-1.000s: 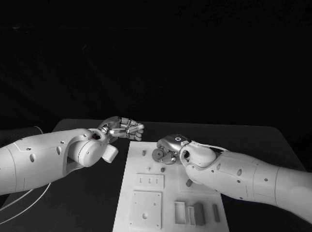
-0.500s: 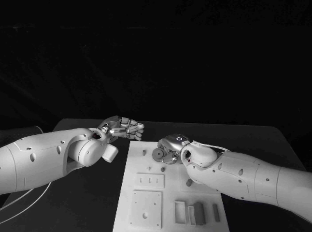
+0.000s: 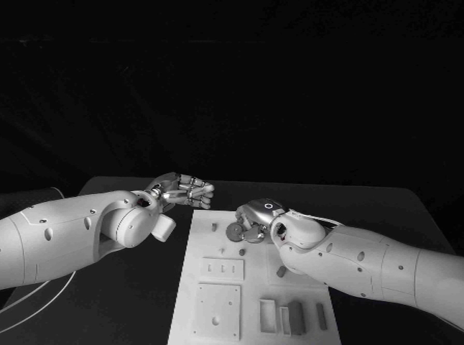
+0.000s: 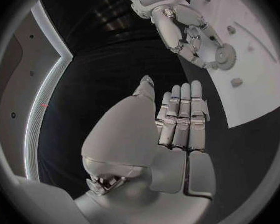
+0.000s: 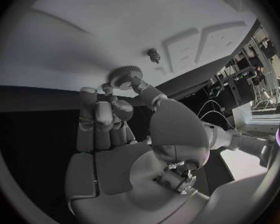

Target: Assemble the parts on the task board

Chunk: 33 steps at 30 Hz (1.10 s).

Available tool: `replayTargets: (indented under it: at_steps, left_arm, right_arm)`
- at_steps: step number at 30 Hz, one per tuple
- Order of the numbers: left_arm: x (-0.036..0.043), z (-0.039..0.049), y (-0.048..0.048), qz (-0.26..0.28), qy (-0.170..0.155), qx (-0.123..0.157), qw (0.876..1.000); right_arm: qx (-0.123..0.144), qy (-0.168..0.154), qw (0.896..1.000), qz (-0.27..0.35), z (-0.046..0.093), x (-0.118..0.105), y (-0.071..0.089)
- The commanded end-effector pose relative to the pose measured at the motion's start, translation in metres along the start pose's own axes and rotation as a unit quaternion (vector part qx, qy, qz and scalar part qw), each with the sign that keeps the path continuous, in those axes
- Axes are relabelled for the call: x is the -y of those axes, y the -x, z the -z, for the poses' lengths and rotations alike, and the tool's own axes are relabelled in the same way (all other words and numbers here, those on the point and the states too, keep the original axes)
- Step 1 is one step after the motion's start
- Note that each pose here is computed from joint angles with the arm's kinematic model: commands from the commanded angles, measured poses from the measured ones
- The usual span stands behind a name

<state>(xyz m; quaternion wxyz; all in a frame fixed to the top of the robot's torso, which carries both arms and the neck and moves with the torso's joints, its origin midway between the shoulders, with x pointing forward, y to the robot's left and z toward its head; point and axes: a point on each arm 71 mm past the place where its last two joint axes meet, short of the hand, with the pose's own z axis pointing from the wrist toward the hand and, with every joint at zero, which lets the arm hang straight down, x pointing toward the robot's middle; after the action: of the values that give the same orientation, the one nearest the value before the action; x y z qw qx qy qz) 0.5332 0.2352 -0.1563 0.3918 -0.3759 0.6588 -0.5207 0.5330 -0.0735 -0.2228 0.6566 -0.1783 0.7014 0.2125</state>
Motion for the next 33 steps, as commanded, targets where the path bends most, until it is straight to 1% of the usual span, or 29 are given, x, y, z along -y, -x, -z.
replayTargets:
  at_steps: [1, 10, 15, 19, 21, 23, 25, 28, 33]
  left_arm:
    - [0.0016, -0.0003, -0.0007, 0.001, -0.004, -0.003, 1.0]
    - [0.0016, -0.0003, -0.0007, 0.001, -0.004, -0.004, 1.0]
    - [0.0015, -0.0002, 0.0008, 0.001, -0.005, -0.001, 1.0]
    - [0.0015, 0.0001, 0.0039, -0.001, -0.007, 0.004, 1.0]
    - [0.0013, 0.0007, 0.0062, -0.001, -0.007, 0.008, 1.0]
    - [0.0011, 0.0012, 0.0085, -0.002, -0.007, 0.011, 1.0]
    - [0.0009, 0.0015, 0.0102, -0.002, -0.007, 0.014, 1.0]
    - [0.0007, 0.0013, 0.0132, -0.003, -0.008, 0.018, 1.0]
    - [0.0005, 0.0008, 0.0155, -0.007, -0.008, 0.02, 1.0]
  right_arm:
    - [0.007, 0.001, 1.0, -0.006, 0.0, -0.001, 0.001]
    - [0.009, -0.001, 1.0, -0.007, 0.0, 0.0, 0.001]
    - [0.014, -0.002, 1.0, -0.02, 0.002, 0.003, 0.002]
    - [0.036, 0.0, 0.998, -0.055, 0.007, 0.007, 0.009]
    - [0.052, 0.004, 0.996, -0.073, 0.009, 0.008, 0.015]
    - [0.058, 0.007, 0.994, -0.093, 0.011, 0.01, 0.021]
    - [0.061, 0.009, 0.993, -0.1, 0.012, 0.011, 0.024]
    - [0.057, 0.008, 0.992, -0.111, 0.013, 0.013, 0.028]
    - [0.055, 0.004, 0.991, -0.123, 0.017, 0.018, 0.033]
